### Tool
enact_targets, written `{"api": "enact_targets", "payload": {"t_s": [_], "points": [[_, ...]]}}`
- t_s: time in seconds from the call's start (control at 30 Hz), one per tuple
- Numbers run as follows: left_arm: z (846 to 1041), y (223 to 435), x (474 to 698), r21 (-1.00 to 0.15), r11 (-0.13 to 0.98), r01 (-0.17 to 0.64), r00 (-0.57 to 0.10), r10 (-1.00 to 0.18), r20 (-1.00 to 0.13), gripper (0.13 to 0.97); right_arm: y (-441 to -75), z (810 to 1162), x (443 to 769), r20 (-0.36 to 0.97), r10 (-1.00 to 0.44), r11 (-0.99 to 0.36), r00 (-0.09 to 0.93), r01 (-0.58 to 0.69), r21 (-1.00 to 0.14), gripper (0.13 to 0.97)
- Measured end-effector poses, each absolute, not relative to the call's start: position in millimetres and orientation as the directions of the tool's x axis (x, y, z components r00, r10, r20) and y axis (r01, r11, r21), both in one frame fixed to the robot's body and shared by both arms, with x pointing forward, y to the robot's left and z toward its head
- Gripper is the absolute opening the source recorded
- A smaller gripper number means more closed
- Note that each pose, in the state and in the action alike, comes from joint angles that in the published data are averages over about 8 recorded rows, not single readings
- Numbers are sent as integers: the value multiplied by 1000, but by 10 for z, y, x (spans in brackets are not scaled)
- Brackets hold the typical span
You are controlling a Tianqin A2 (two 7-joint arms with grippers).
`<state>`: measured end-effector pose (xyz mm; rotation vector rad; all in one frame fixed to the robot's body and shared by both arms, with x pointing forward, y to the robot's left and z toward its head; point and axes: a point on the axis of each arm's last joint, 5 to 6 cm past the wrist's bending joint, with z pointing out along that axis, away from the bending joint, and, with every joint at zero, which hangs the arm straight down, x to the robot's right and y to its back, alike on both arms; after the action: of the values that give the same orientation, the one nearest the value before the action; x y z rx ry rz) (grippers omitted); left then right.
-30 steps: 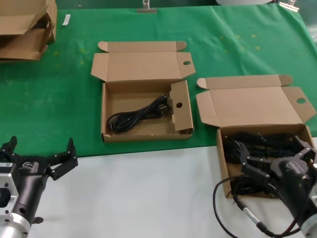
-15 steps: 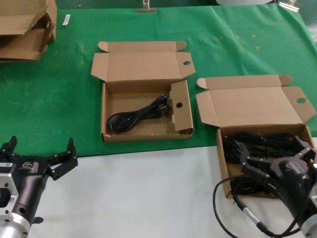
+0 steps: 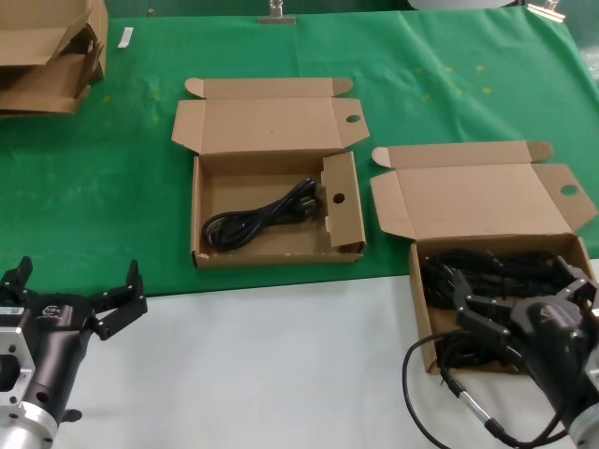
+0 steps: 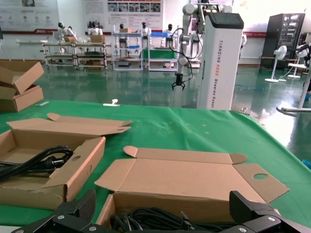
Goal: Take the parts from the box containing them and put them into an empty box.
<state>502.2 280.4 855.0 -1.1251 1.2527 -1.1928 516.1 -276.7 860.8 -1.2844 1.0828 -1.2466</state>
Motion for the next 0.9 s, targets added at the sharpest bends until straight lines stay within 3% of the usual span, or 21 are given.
{"api": "enact_targets", "payload": {"t_s": [0.9], "points": [[8550,2804,5022,-997,70,22,-35,-997,-71,966,-2767,8608,5161,99,-993,-97,67,41,-994,966]]}}
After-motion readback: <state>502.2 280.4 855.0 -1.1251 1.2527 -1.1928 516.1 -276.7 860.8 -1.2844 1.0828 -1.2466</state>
